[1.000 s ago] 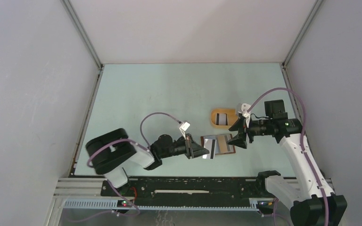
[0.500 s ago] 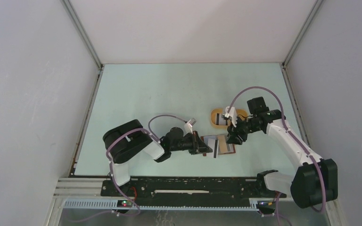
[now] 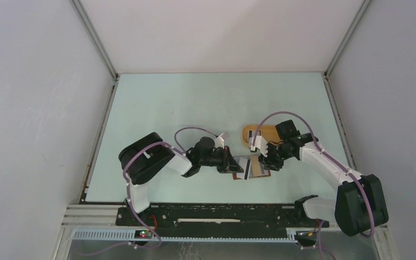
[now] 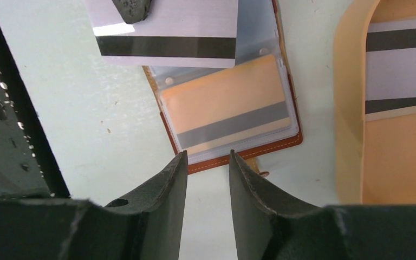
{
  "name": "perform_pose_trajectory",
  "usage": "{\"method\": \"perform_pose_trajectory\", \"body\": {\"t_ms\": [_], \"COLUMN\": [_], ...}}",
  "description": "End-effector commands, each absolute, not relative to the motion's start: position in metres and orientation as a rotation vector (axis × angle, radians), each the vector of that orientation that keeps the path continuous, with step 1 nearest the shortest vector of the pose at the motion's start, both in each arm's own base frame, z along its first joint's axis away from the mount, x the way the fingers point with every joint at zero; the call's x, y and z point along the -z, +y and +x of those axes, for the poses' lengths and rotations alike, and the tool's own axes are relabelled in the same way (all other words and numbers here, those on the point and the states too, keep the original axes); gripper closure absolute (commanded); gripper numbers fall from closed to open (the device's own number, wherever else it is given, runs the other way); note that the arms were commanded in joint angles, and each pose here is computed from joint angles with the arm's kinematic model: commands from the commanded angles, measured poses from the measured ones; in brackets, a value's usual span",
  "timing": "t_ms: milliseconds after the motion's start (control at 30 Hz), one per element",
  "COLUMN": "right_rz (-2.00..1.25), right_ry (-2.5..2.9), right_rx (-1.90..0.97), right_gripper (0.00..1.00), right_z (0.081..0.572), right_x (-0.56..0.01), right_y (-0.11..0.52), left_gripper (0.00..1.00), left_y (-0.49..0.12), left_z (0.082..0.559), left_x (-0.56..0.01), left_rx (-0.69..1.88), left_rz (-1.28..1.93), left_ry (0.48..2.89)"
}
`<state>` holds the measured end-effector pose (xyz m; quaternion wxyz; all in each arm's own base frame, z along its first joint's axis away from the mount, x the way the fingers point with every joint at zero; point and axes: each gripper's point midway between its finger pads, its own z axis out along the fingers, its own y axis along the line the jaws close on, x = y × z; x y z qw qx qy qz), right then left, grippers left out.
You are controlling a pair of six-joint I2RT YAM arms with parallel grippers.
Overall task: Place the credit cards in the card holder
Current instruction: Insert the credit card into the card holder.
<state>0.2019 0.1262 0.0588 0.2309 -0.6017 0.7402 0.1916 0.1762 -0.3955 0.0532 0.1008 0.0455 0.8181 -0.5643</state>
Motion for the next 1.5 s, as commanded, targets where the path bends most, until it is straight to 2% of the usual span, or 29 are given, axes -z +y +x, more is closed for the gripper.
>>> {"method": "perform_pose_trajectory", "body": {"t_ms": [0, 1467], "right_rz": [-1.732, -1.797], "right_ry": [1.969, 2.127], "right_rx": [-0.443, -0.358], "right_gripper": [0.57, 0.56], "right_z": [0.214, 0.213], "right_x": [-0.056, -0.024], "right_y": [0.127, 0.114], "left_gripper": [0.99, 0.98], "left_y": [-0.398, -0.406], "left_z": [0.181, 0.198], "left_x": [-0.055, -0.032], "left_rx": [1.687, 1.700], "left_rz": [0.198, 0.049], "left_ry": [2.436, 2.530]}}
